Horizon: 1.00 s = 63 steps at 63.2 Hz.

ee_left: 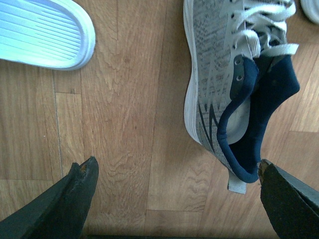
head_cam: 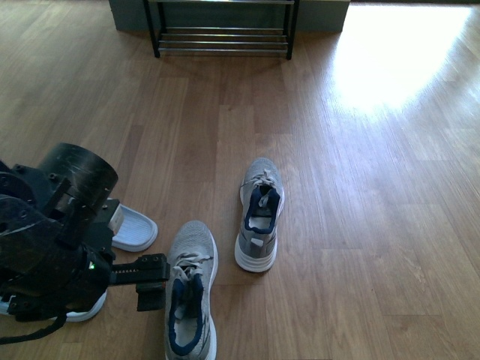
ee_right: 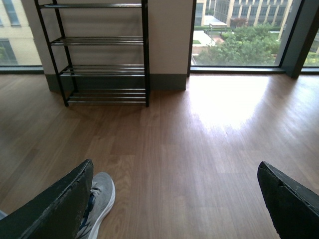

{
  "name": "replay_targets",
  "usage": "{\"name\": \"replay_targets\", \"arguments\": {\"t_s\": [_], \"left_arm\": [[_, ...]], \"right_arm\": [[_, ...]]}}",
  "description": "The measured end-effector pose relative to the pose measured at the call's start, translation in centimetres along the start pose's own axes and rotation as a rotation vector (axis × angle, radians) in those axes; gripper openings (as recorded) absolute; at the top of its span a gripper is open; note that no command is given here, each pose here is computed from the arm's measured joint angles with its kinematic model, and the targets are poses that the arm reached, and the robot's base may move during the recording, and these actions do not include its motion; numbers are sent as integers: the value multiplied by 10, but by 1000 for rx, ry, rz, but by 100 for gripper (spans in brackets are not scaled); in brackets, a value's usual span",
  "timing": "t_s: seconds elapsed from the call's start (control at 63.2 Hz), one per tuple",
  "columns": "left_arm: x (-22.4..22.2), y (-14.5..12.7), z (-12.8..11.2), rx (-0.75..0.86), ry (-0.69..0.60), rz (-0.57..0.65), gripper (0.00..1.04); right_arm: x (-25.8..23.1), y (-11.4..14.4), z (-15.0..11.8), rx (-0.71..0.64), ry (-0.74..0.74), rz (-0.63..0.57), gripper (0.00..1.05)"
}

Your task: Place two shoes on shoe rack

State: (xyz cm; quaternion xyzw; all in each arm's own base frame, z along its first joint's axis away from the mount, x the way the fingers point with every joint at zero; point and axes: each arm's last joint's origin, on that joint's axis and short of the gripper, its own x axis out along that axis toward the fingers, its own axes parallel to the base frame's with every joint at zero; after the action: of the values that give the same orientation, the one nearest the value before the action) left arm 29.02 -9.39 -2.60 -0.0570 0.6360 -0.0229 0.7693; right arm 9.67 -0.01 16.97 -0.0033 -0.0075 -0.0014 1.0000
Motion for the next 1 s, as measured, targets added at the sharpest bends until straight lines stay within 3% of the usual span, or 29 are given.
{"name": "replay_targets", "arguments": {"t_s": [0.332,0.459,0.697,0.934,0.997], "left_arm": [[60,-17,23,66,63,-29,95],[76,-30,25,108,92,-99,95],[99,-35,27,122,120,-92,95],[115,-35,34,156,42,-70,95],[117,-35,35,162,34,-69,86]], "right_arm": [[0,0,0,0,0,0,96],[0,0,0,0,0,0,96],[0,0,0,0,0,0,96],[0,0,0,0,0,0,96],[0,0,0,0,0,0,96]]}}
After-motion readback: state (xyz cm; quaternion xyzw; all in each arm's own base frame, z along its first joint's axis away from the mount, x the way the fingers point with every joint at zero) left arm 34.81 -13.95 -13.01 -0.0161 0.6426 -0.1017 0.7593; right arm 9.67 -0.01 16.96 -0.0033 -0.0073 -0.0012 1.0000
